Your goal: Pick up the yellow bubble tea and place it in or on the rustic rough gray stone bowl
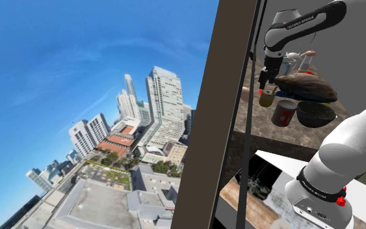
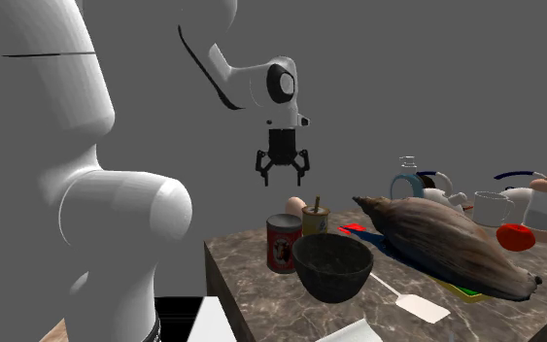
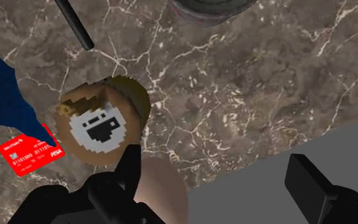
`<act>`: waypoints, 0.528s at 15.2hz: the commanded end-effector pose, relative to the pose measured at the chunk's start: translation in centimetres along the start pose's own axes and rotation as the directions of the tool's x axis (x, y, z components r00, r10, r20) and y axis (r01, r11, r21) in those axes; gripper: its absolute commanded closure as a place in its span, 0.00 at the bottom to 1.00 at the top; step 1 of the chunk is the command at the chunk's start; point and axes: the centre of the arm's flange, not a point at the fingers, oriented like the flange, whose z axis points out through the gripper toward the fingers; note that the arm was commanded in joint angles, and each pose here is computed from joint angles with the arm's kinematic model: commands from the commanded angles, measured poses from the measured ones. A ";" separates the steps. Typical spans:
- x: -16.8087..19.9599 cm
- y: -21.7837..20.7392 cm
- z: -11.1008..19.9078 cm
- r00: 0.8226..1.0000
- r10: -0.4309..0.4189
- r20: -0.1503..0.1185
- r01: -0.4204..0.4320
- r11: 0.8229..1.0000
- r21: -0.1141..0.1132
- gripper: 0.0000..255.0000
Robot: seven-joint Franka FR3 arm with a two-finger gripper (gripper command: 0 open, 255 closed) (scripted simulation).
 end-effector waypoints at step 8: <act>3.4 9.8 5.1 0.999 0.003 -0.034 -0.002 1.000 0.018 0.00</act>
